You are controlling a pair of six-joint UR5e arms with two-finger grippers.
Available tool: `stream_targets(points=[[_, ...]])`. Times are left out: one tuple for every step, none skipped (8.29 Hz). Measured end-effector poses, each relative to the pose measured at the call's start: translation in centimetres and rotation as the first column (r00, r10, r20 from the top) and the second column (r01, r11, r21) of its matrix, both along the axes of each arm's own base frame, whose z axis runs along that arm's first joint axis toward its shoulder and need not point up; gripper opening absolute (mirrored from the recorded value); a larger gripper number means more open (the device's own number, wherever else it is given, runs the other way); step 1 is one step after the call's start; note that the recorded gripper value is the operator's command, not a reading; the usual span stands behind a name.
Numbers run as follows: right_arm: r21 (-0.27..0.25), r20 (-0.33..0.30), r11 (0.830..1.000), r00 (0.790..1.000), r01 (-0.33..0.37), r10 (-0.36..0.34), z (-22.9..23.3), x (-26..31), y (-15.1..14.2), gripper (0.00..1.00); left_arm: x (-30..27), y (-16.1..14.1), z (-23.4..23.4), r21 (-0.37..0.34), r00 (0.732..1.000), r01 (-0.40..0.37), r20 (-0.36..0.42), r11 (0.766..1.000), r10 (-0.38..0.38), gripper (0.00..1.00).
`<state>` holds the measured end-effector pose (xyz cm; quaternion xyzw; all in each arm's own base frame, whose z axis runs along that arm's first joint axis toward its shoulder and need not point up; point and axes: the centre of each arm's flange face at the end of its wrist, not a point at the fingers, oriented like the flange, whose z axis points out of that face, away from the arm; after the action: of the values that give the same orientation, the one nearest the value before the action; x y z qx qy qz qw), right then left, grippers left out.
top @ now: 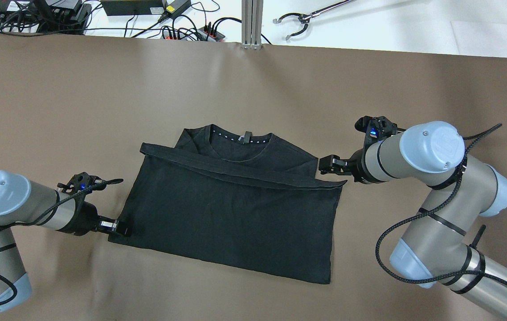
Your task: Fold clothes
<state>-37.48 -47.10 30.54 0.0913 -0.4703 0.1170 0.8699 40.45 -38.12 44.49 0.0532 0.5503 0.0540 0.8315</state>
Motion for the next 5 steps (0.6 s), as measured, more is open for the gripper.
stream_targets(points=[[0.0,0.0,1.0,1.0,0.0,0.0,0.0,0.0,0.0,0.94,0.0,0.1,-0.1,0.002,1.0,0.002,-0.002,1.0,-0.002,0.0],[0.0,0.001,1.0,1.0,0.0,0.0,0.0,0.0,0.0,0.94,-0.2,0.0,-0.2,0.007,1.0,0.017,-0.002,1.0,-0.017,0.0],[-0.001,0.0,1.0,1.0,-0.001,0.001,0.0,0.0,0.0,0.94,-0.4,0.0,-0.2,0.011,1.0,0.029,-0.001,1.0,-0.029,0.0],[-0.001,0.0,1.0,1.0,-0.001,0.001,0.0,0.0,0.0,0.94,-0.7,0.0,-0.3,0.013,0.999,0.036,-0.003,0.999,-0.036,0.0],[-0.002,-0.001,1.0,1.0,-0.001,0.001,0.1,0.0,0.0,0.94,-1.1,-0.2,-0.4,0.015,0.999,0.046,-0.003,0.999,-0.046,0.0]])
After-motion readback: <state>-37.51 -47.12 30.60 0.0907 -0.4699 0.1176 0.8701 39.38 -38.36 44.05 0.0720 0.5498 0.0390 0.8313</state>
